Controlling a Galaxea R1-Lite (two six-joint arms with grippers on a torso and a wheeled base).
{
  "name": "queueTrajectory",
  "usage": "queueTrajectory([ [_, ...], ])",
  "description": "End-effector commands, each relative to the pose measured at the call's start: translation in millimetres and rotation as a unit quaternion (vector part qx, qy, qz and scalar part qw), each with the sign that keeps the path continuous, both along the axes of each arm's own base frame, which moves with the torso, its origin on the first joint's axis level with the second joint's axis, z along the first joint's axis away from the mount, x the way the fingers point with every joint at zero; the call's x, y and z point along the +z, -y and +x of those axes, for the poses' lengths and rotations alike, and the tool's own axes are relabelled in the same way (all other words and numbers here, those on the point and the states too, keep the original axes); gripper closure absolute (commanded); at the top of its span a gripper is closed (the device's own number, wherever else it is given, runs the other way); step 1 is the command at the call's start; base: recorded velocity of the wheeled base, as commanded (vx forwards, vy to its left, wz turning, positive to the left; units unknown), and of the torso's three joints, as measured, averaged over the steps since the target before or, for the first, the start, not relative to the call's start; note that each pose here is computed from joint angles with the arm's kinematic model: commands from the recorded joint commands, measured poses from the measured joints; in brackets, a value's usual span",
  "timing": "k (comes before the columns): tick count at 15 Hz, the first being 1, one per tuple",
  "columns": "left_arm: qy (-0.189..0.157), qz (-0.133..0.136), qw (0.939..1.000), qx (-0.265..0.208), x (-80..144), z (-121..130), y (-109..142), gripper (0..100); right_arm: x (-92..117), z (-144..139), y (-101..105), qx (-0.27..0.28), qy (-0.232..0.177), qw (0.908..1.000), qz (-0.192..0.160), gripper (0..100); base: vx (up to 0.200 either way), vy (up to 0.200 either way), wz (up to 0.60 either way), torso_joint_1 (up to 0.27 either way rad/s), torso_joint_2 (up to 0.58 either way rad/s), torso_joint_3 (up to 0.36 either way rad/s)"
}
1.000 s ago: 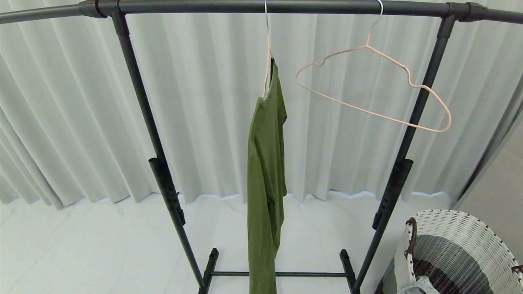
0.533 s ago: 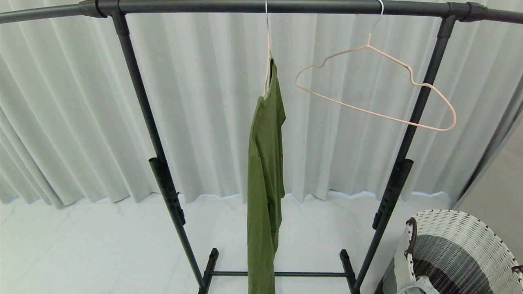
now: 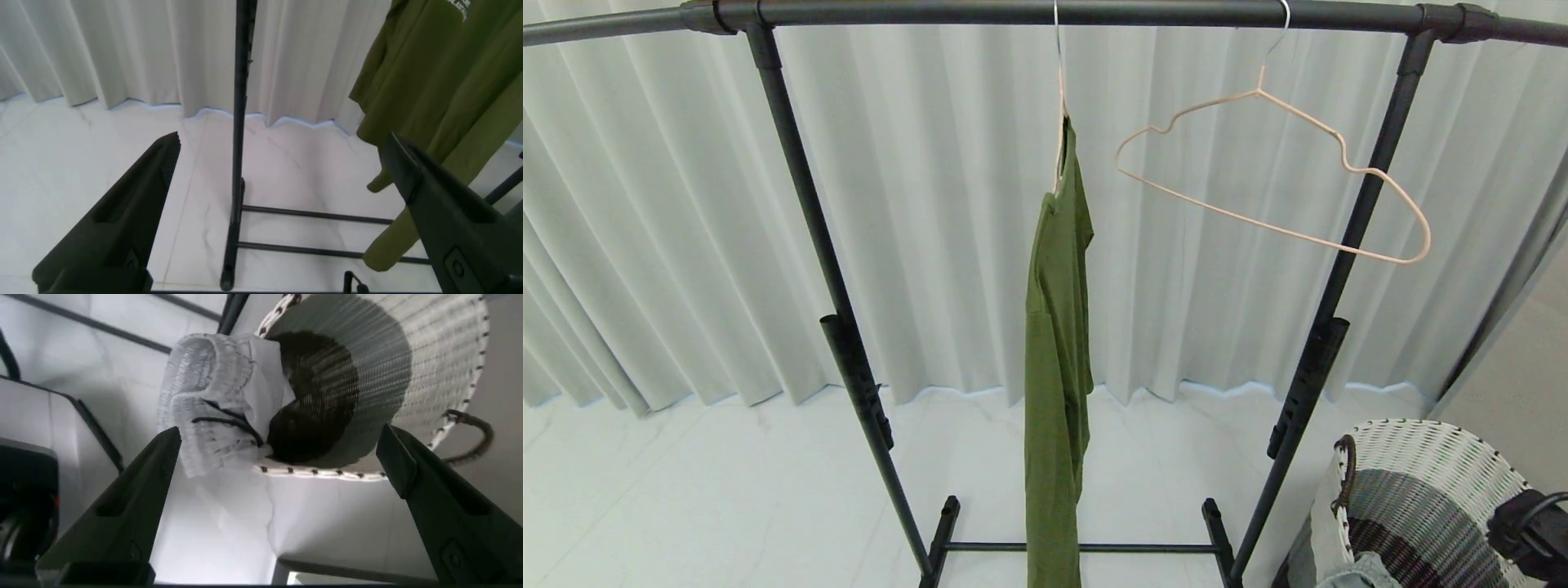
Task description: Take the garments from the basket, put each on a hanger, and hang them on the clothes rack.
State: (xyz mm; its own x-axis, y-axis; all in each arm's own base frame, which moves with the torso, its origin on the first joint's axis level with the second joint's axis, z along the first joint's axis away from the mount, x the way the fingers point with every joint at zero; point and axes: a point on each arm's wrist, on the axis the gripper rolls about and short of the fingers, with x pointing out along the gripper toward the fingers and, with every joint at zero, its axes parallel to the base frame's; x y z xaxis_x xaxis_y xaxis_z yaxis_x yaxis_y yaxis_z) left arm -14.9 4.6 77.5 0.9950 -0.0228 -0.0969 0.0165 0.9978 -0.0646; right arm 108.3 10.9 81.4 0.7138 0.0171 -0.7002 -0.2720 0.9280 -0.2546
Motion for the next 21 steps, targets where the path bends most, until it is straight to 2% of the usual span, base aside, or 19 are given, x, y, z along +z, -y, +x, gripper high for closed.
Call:
queueTrajectory([
  [1,-0.001,0.000,1.0000,0.000,0,0,0,0,-23,21,-3,0.005,-0.068,0.9976,-0.014,0,0.000,0.000,0.00,0.000,0.00,0.000],
  [3,-0.003,0.000,1.0000,0.000,-1,0,0,0,-32,29,-4,0.016,-0.102,0.9943,-0.025,0,0.000,0.000,0.00,0.000,0.00,0.000],
  [5,-0.003,0.000,1.0000,0.000,-1,0,0,0,-38,36,-8,0.026,-0.118,0.9922,-0.029,0,0.000,0.000,0.00,0.000,0.00,0.000],
  [10,-0.003,0.000,1.0000,0.000,-1,0,0,0,-48,48,-11,0.024,-0.118,0.9924,-0.026,0,0.000,0.000,0.00,-0.012,0.03,0.023],
  [15,-0.003,0.000,1.0000,-0.001,-1,0,0,0,-54,65,-13,0.021,-0.079,0.9965,-0.019,0,0.000,0.000,0.00,-0.104,0.32,0.217],
  [19,-0.003,0.000,1.0000,0.000,-1,0,0,0,-52,77,-14,0.019,-0.035,0.9991,-0.012,0,0.000,0.000,0.00,-0.015,0.05,0.029],
  [21,-0.003,0.000,1.0000,0.000,-1,0,0,0,-52,78,-12,0.013,-0.031,0.9993,-0.014,0,0.000,0.000,0.00,0.000,0.00,0.000],
])
